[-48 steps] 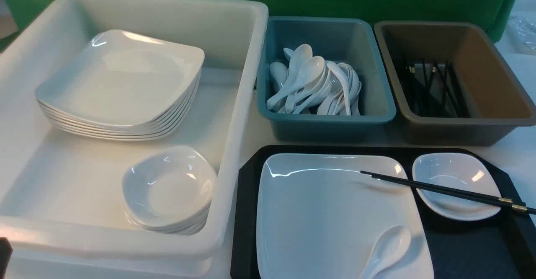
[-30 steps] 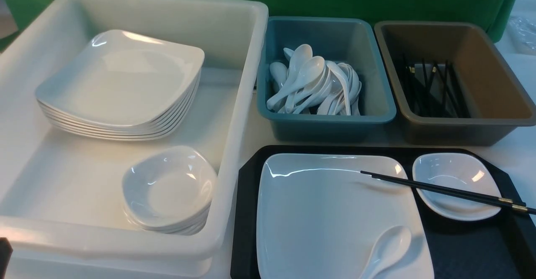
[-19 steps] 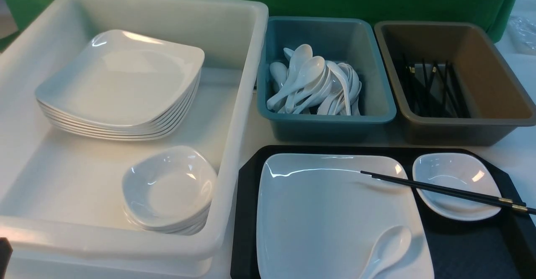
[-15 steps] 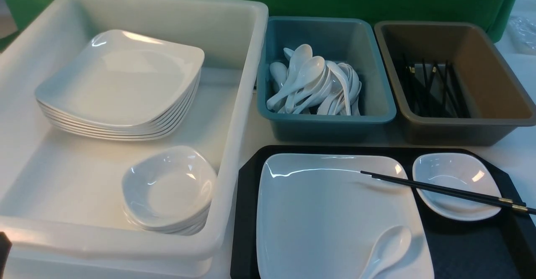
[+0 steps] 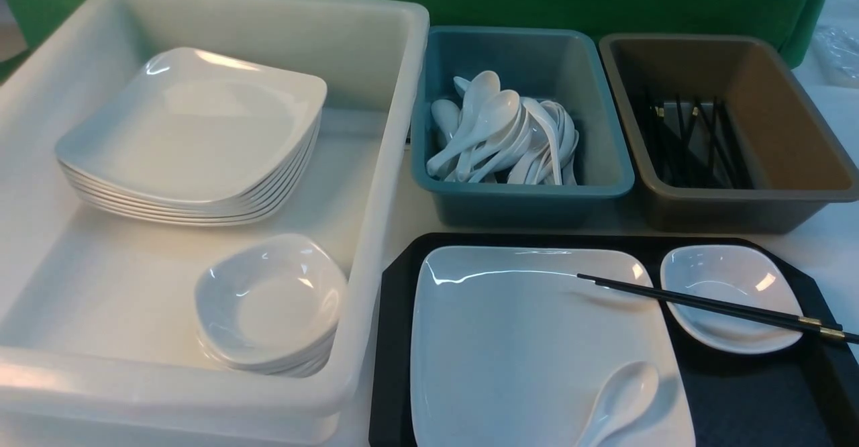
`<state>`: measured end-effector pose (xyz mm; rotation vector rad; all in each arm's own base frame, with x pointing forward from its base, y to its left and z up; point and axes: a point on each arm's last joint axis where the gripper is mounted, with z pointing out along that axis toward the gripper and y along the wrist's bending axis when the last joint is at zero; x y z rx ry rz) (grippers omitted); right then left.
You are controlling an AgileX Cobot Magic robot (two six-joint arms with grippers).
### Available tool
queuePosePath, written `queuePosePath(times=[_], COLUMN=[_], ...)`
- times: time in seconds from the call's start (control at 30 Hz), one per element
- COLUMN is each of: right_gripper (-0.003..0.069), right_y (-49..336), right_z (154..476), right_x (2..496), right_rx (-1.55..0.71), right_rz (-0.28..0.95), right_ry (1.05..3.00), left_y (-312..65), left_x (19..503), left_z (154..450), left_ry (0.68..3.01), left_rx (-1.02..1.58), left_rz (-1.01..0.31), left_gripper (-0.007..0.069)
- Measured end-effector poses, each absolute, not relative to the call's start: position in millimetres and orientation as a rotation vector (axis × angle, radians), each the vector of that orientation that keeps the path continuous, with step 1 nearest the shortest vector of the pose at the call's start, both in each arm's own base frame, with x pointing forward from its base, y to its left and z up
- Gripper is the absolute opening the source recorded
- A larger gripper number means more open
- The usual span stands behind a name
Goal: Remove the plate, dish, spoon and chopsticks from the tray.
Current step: Use the right arm to grab a pair of chopsticks from the plate
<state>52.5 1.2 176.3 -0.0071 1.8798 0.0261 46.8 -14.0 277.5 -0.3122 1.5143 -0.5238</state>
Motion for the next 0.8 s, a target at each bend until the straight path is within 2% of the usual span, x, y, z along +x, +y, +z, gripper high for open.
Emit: queuePosePath(times=[0.07,0.17,0.27,0.4,0.53,0.63,0.7,0.73,0.8], right_gripper=[0.0240,0.0240,0.0240,0.0240,0.0240,0.0240,0.0240,0.0240,0.0235], right_y=[1,1,1,1,1,4,4,3,2], right_z=[176,176,176,176,178,187,191,197,205], right_x=[52,52,52,52,53,55,56,56,57], right_rx=[-0.007,-0.007,-0.007,-0.007,0.009,0.247,0.327,0.393,0.437], right_rz=[0.026,0.026,0.026,0.026,0.042,0.277,0.354,0.429,0.491], right_ry=[1.880,1.880,1.880,1.879,1.865,1.746,1.696,1.617,1.522], left_y=[-20,-29,-39,-62,-79,-89,-90,-90,-89], left_x=[52,71,90,123,142,150,150,150,148], left_z=[302,329,343,346,338,328,327,328,330], left_ry=[1.615,1.773,1.889,1.999,2.056,2.102,2.101,2.092,2.072], left_rx=[-0.161,-0.003,0.199,0.411,0.494,0.558,0.579,0.599,0.623], left_rz=[-0.458,-0.428,-0.474,-0.515,-0.548,-0.559,-0.553,-0.541,-0.528], left_gripper=[0.0015,0.0015,0.0015,0.0017,0.0019,0.0019,0.0019,0.0019,0.0019])
